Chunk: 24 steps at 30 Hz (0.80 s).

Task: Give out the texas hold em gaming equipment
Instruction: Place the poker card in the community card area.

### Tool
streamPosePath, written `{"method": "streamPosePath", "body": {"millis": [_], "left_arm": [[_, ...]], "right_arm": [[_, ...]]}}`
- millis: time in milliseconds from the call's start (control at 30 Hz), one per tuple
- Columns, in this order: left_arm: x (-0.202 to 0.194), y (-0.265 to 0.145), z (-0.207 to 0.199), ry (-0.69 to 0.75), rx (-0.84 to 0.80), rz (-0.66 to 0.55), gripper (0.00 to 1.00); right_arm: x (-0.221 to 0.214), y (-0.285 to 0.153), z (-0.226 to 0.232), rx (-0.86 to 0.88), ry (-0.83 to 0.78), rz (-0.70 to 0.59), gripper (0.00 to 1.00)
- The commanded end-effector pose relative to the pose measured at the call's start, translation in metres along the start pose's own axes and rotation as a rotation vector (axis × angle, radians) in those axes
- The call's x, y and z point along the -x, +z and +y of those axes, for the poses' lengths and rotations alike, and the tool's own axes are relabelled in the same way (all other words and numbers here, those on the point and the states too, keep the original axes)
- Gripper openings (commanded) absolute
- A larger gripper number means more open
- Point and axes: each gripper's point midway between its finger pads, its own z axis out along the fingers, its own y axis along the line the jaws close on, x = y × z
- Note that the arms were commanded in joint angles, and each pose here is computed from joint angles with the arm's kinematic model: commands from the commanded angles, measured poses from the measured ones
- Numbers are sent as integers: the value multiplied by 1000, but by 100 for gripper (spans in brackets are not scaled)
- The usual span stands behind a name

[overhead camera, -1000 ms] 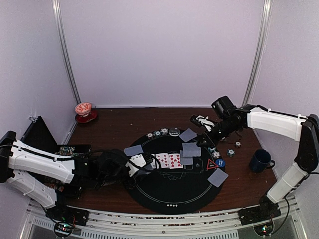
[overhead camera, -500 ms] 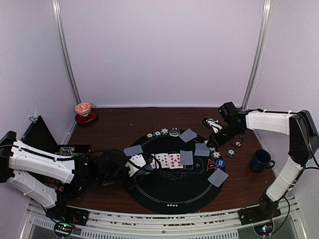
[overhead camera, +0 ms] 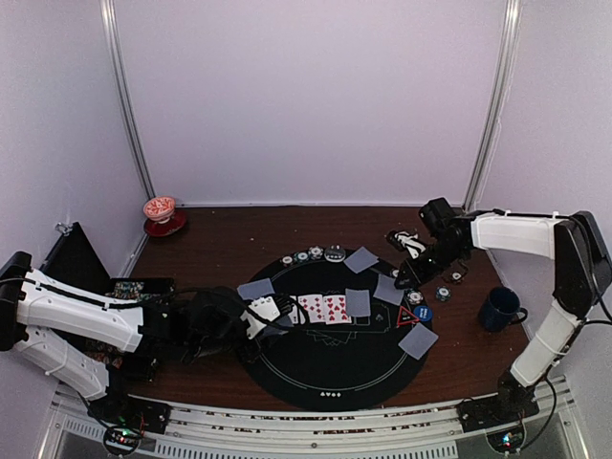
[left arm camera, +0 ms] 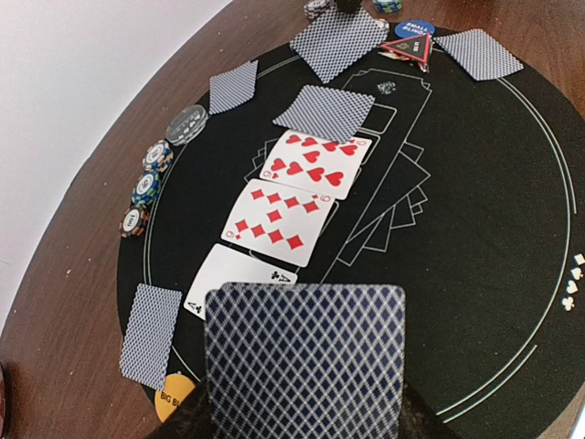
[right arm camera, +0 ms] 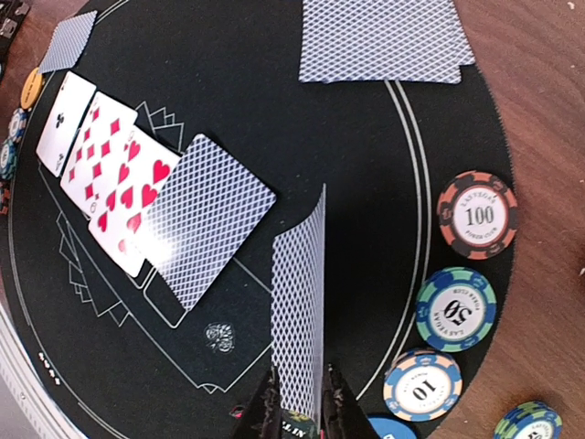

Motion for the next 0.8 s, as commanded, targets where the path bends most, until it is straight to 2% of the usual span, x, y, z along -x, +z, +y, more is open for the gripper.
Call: {"method": "streamPosePath", "body": {"millis": [0, 100, 233, 500, 533, 567, 600, 767], "left_arm": [[27, -2, 6, -24, 21, -78, 54], [27, -2, 6, -23, 21, -77, 54], [27, -2, 5, -23, 20, -77, 54], [26, -2, 6, -22, 21, -76, 54], [27, -2, 6, -21, 21, -76, 54], [27, -2, 6, -21, 21, -76, 54], [26, -2, 6, -20, 21, -75, 54], [27, -2, 6, -22, 21, -75, 54]], "right_arm": [[-9, 4, 7, 49, -5, 41, 15], [-11, 9, 4, 42, -1, 56, 13], [-14, 16, -2, 19, 6, 77, 1], [-13, 16, -5, 5, 5, 80, 1], [-12, 14, -4, 7, 1, 71, 5], [-10, 13, -5, 1, -1, 63, 15], [-9, 13, -6, -10, -1, 60, 20], [-13, 18, -21, -86, 11, 74, 35]]}}
